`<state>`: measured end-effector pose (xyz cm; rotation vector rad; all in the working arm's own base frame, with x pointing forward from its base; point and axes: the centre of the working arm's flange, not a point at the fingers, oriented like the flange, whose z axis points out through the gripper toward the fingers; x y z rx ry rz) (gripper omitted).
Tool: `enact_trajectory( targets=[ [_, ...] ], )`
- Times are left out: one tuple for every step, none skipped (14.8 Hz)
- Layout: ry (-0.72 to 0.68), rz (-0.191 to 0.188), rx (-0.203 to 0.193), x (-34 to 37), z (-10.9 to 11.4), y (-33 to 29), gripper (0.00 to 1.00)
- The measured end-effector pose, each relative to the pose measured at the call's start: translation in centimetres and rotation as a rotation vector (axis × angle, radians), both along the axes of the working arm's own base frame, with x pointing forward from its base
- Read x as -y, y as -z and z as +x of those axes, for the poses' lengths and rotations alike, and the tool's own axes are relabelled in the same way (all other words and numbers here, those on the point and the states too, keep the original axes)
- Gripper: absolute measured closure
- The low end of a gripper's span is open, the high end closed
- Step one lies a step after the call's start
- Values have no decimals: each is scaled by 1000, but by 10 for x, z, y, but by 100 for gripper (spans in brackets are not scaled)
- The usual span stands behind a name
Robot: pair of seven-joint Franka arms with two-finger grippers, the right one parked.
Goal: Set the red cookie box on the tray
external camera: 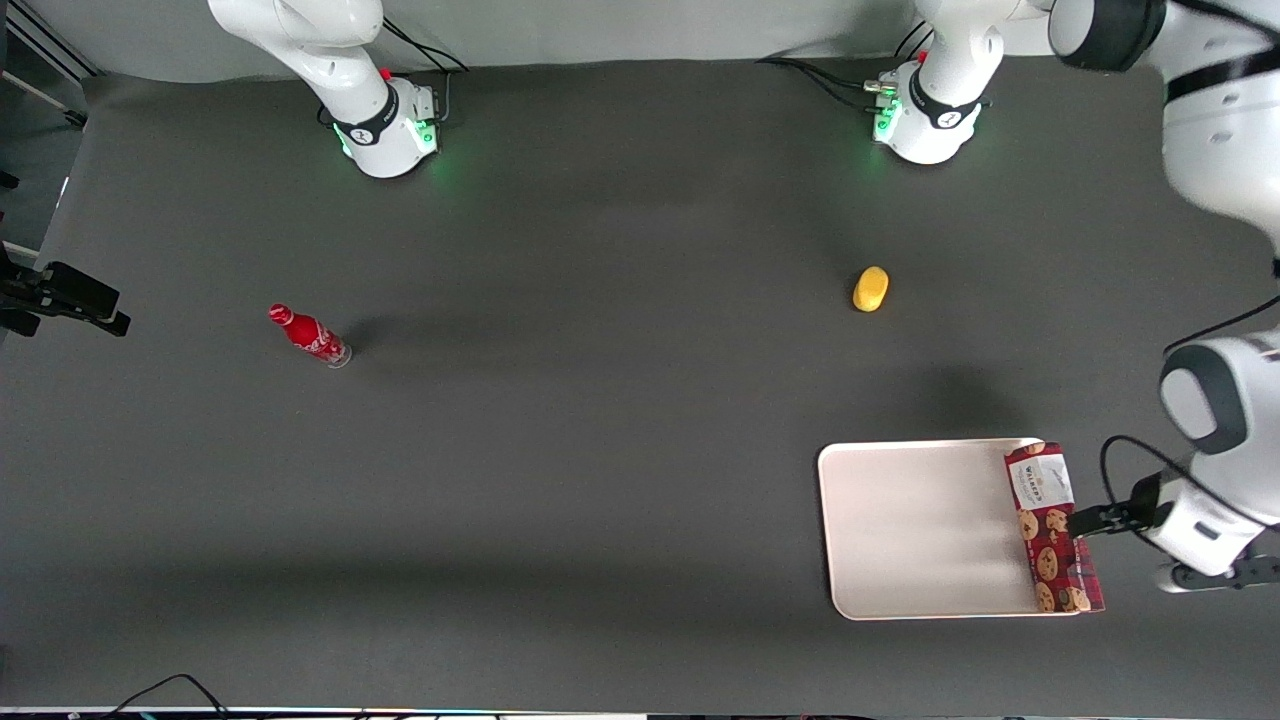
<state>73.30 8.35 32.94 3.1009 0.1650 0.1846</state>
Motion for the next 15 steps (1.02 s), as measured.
enact_trajectory(
  targets=[
    [1,-5,-16,1,-9,-28,0],
    [4,-11,-35,2,-19,-57,0],
    [7,-17,-57,4,-31,-85,0],
    [10,-22,-77,6,-44,-111,0],
    [13,-24,-90,8,-56,-136,0],
    [19,-23,-93,10,-68,-159,0],
    [27,-16,-87,15,-80,-181,0],
    [38,-8,-72,21,-93,-203,0],
    [51,2,-60,28,-107,-224,0],
    [65,8,-56,36,-122,-242,0],
    [78,15,-60,44,-137,-259,0],
    [87,24,-62,49,-150,-273,0],
    [94,34,-60,53,-161,-285,0],
    [103,50,-55,58,-169,-294,0],
    [115,70,-51,63,-174,-300,0]
  ],
)
